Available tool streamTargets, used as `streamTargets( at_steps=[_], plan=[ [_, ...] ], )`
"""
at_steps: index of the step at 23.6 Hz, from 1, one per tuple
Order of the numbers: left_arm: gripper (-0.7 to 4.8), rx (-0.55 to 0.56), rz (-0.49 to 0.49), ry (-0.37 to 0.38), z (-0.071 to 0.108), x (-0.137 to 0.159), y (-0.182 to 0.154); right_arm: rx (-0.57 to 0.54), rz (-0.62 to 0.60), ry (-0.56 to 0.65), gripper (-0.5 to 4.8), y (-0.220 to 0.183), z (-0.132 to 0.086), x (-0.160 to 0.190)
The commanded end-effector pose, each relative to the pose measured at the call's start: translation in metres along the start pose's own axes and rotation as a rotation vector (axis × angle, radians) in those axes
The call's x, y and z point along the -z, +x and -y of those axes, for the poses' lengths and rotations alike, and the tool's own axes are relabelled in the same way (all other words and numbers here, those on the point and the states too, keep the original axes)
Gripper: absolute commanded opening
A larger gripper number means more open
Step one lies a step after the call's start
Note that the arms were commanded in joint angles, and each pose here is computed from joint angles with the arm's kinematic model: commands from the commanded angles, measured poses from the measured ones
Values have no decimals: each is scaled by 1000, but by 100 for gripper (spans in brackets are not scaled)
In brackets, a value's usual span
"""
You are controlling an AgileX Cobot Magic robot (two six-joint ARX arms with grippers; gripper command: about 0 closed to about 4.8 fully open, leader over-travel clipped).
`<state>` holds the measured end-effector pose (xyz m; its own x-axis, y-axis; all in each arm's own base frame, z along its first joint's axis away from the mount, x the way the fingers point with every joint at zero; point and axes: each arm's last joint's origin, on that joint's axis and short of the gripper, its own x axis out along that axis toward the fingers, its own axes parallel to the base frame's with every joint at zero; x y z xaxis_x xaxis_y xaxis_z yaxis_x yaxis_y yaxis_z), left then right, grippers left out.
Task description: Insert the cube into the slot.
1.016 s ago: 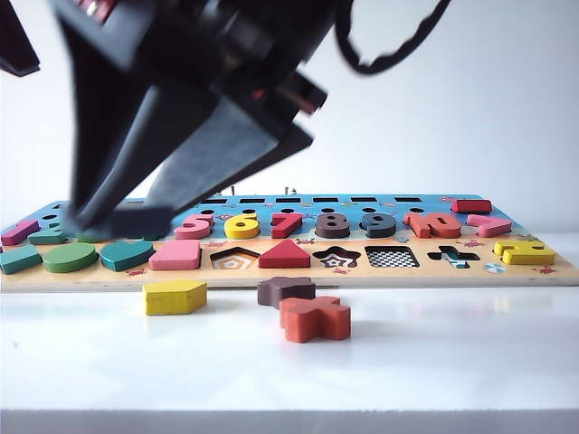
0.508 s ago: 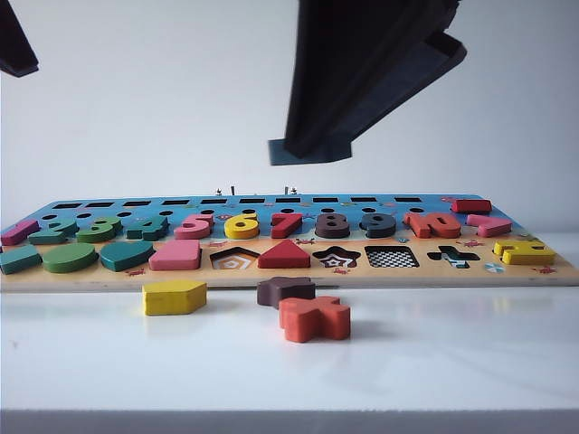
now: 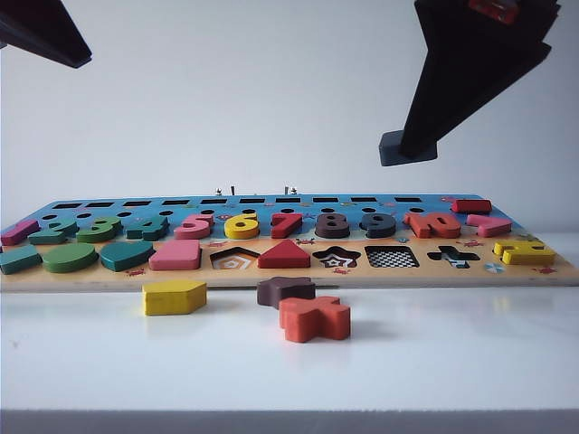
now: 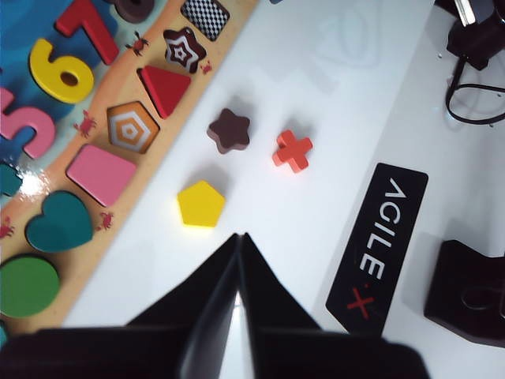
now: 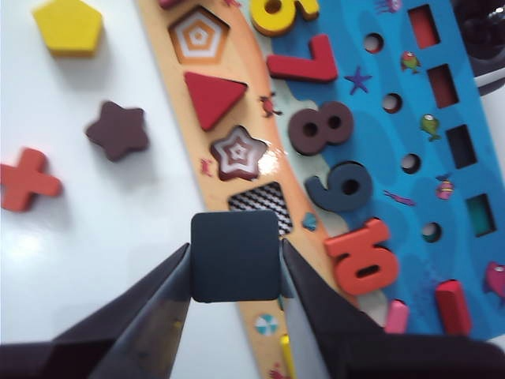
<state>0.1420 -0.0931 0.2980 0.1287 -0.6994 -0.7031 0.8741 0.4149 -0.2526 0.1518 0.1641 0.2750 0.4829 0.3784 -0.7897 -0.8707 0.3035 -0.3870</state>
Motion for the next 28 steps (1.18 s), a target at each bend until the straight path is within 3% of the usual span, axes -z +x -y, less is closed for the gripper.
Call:
streamTargets(
  at_steps=[1, 15, 23, 28],
  plan=[
    [17, -26, 57, 41, -2, -7, -2, 33, 3, -63, 150, -1, 8, 3],
    [17, -144, 239, 173, -9, -28, -5, 26, -20, -140, 143, 30, 18, -1],
    [17, -159, 273, 172, -11, -32, -6, -41, -32, -244, 141, 48, 15, -2],
    [17, -157, 270, 163, -11, -31, -6, -47, -38, -253, 90, 51, 15, -2]
  ],
)
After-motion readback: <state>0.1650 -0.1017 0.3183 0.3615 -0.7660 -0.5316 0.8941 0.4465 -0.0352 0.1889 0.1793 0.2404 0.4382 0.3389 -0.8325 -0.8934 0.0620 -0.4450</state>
